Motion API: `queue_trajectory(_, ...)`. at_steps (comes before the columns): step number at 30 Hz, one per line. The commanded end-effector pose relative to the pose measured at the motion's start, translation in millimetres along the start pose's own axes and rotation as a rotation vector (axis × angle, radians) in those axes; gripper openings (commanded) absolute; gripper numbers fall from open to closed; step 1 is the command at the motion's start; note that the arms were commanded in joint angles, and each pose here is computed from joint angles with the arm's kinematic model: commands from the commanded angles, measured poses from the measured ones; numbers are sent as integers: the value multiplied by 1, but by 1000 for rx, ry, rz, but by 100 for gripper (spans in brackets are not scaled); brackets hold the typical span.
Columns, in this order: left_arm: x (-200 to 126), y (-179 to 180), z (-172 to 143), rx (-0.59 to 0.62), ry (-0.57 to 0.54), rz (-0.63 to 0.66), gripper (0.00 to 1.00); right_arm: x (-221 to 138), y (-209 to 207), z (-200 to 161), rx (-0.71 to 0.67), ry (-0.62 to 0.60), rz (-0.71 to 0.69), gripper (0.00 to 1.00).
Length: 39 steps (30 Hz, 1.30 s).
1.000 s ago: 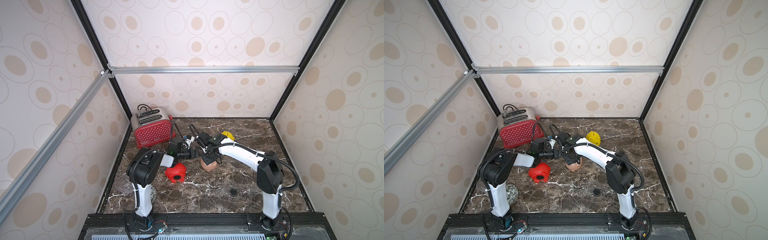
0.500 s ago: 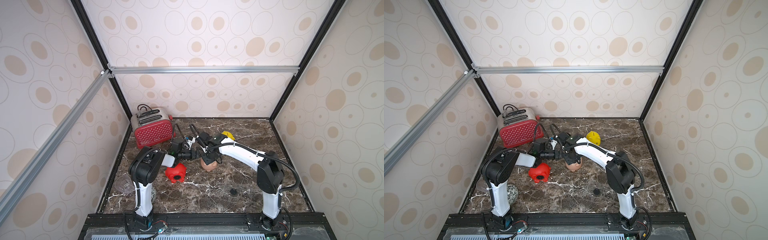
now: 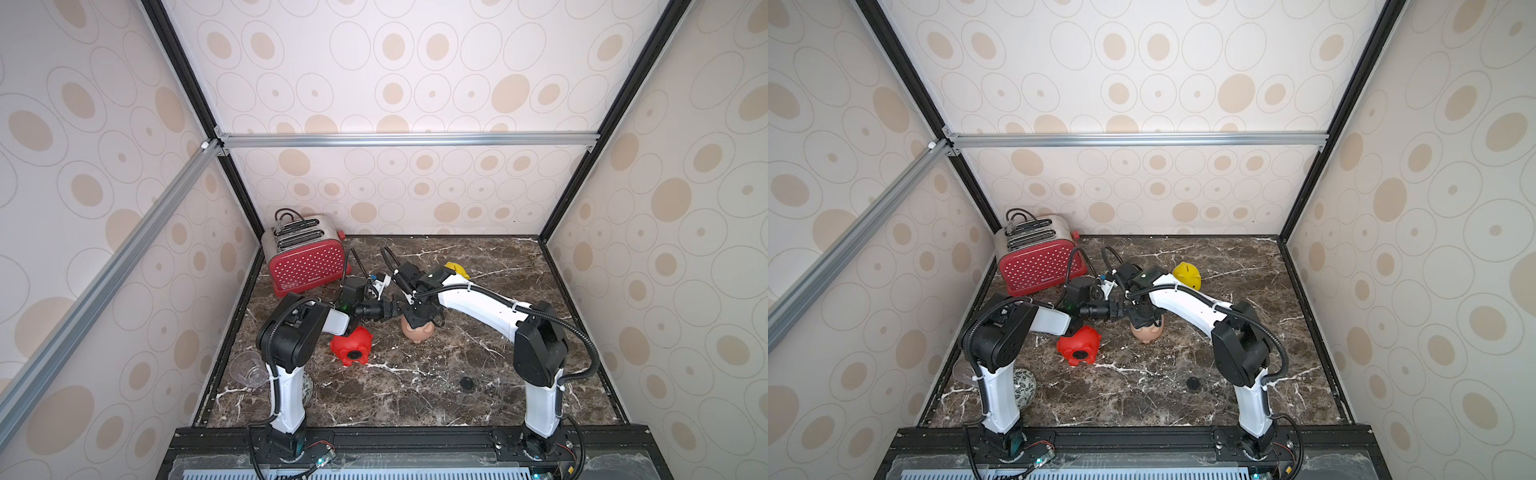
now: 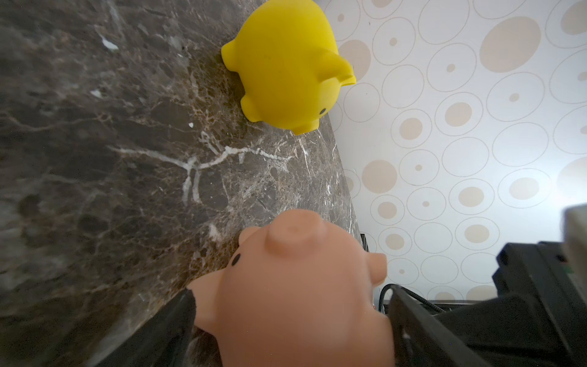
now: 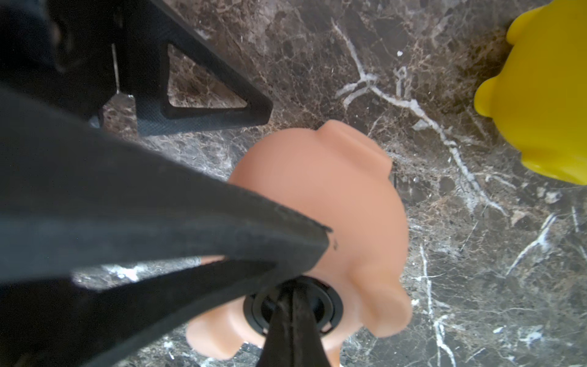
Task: Close piggy banks
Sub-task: Hold the piggy bank at the center of the board.
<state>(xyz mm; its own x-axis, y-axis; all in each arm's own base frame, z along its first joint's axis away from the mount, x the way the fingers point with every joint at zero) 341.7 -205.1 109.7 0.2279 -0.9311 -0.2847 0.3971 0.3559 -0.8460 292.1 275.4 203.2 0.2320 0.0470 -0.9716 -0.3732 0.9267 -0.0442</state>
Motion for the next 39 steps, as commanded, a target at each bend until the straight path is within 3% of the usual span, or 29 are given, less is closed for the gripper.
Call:
queue_trajectory(1,0,12,-16,-63,29,67,94,24,-6,-6,67,81,-37,0)
queue_trajectory(23,5,11,-19,-79,31,69,93,18,-6,1,327,101,17,0)
queue_trajectory(31,4,11,-20,-76,36,71,94,16,-10,3,423,125,-28,0)
queue_trajectory(39,5,10,-20,-75,38,70,94,22,-14,2,533,141,60,0)
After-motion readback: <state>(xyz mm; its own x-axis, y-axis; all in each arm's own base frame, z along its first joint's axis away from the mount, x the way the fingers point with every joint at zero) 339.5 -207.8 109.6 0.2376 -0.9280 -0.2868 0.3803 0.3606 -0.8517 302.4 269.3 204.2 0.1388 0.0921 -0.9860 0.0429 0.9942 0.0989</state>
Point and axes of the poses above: each gripper's point midway between its finger pads, its own x axis out along the fingers, its own y axis along the line the jaws close on, z = x × y, the point moved 10 cm from there along -x, back along the fingers, and after that the axes turned 3 degrees about x, right-handed, at the moved point
